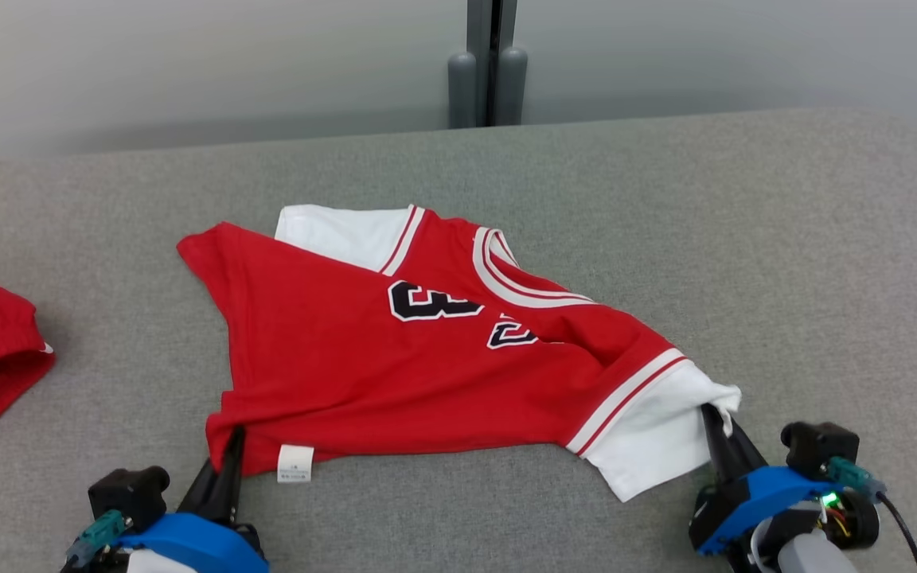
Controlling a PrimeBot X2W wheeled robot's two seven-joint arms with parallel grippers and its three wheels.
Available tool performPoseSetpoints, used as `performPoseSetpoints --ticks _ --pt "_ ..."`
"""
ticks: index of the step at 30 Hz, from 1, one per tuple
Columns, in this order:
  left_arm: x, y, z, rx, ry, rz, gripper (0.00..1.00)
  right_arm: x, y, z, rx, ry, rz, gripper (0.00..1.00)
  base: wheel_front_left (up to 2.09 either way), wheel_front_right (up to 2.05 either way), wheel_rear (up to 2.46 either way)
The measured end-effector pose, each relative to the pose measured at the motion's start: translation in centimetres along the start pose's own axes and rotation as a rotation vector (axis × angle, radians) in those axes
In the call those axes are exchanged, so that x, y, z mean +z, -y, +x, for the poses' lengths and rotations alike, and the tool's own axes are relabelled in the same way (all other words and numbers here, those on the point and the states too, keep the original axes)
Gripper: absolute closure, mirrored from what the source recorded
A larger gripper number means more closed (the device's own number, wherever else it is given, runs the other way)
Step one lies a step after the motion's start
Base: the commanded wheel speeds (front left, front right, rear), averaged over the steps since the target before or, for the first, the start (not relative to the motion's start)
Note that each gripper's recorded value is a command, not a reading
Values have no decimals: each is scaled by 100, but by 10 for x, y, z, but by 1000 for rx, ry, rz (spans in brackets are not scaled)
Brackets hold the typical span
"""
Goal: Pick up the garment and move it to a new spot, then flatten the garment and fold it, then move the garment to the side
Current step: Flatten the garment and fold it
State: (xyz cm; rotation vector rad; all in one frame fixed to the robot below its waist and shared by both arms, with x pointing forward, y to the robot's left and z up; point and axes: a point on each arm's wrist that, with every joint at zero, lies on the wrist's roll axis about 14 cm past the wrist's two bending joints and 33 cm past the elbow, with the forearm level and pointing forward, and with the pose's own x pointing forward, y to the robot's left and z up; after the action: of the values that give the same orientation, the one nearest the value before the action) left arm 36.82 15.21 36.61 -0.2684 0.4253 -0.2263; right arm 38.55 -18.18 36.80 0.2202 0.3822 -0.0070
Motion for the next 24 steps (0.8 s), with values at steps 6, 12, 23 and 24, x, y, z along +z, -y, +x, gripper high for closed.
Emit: performPoseSetpoints --ticks 6,12,23,24 --pt "64 21 3 -59 190 27 100 80 -19 -3 54 255 93 100 0 0 0" --pt "177 43 -6 -134 487 120 100 183 -41 -26 145 554 160 100 0 0 0" --pt "347 86 -57 -248 888 323 100 365 -71 -102 264 1069 117 100 0 0 0" --pt "358 86 -59 -244 902 329 100 375 -74 -105 264 1089 92 100 0 0 0"
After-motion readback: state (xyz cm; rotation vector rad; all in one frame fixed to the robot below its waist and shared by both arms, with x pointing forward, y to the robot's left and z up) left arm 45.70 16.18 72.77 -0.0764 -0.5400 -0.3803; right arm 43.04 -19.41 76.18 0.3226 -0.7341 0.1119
